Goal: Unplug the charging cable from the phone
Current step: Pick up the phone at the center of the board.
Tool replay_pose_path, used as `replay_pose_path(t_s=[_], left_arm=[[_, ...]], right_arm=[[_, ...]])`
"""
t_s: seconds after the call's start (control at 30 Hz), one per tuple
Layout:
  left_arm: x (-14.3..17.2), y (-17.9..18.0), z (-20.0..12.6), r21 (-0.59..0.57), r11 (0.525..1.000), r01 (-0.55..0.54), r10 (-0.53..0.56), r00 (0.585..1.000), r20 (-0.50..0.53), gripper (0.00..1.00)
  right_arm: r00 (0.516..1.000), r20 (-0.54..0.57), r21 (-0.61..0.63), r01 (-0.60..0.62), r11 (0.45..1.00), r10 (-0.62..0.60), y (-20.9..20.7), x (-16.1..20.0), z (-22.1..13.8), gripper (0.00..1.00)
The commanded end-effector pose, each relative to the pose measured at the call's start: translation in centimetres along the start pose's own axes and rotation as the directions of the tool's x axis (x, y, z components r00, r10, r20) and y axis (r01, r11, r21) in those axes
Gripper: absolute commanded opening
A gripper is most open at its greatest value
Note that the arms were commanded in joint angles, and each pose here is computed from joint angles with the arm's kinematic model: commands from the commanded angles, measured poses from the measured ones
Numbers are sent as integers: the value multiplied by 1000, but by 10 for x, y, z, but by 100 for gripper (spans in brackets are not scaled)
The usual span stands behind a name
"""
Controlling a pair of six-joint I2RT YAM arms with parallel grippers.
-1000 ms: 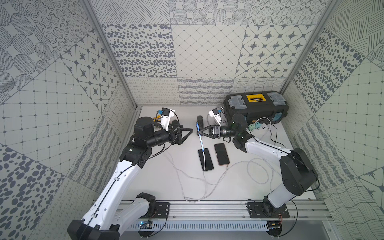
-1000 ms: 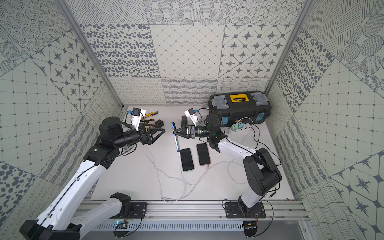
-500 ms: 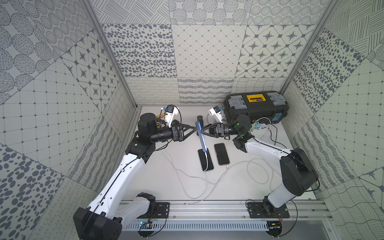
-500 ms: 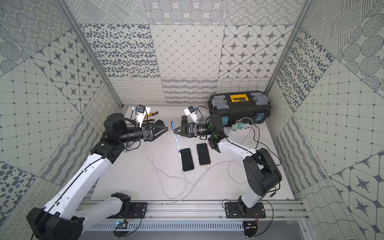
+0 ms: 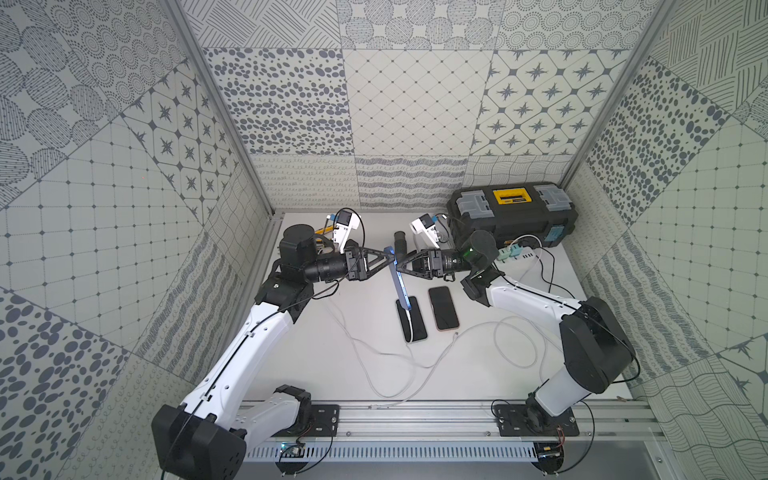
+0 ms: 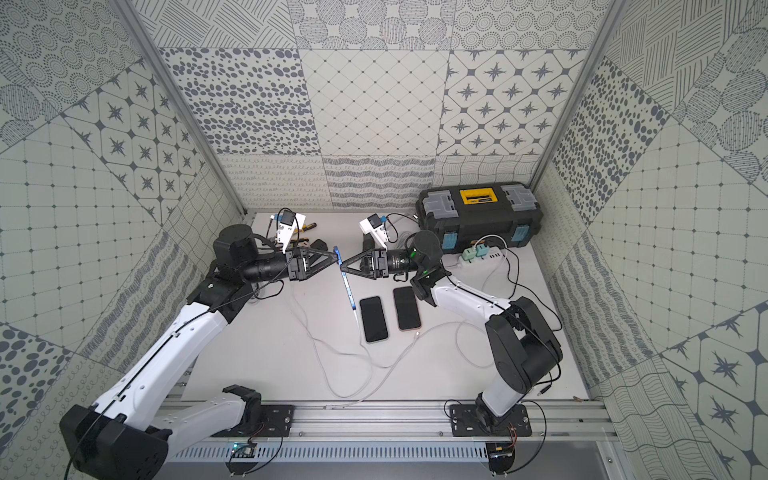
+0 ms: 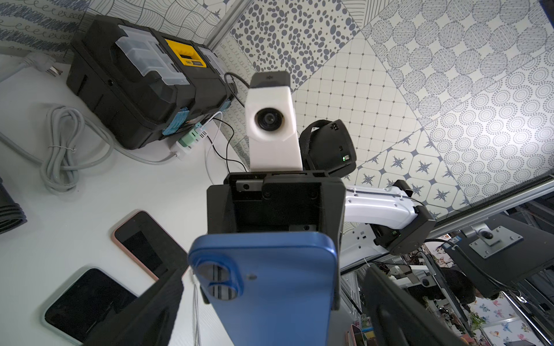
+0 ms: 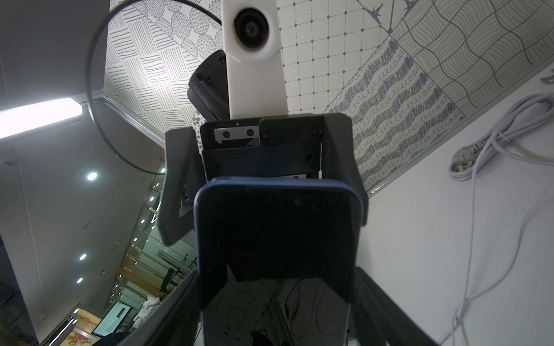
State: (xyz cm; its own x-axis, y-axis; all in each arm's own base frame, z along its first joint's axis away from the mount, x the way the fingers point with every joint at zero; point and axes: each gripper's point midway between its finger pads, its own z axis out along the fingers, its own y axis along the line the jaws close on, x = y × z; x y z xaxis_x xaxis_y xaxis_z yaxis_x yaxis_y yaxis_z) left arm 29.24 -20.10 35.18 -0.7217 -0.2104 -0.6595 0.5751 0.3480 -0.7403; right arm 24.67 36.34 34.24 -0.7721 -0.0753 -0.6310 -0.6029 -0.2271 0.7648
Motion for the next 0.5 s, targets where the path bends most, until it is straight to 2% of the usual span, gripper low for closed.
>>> replay_pose_path(t_s=[0.0, 0.47], left_arm=[[-4, -6, -2, 39, 999, -37, 37, 999, 6, 98], [-2, -1, 0, 39, 999, -27, 27, 1000, 12, 98]], right_arm=[[993, 13, -49, 115, 992, -114, 33, -13, 5, 68], [993, -5, -62, 114, 992, -115, 34, -9, 13, 68]])
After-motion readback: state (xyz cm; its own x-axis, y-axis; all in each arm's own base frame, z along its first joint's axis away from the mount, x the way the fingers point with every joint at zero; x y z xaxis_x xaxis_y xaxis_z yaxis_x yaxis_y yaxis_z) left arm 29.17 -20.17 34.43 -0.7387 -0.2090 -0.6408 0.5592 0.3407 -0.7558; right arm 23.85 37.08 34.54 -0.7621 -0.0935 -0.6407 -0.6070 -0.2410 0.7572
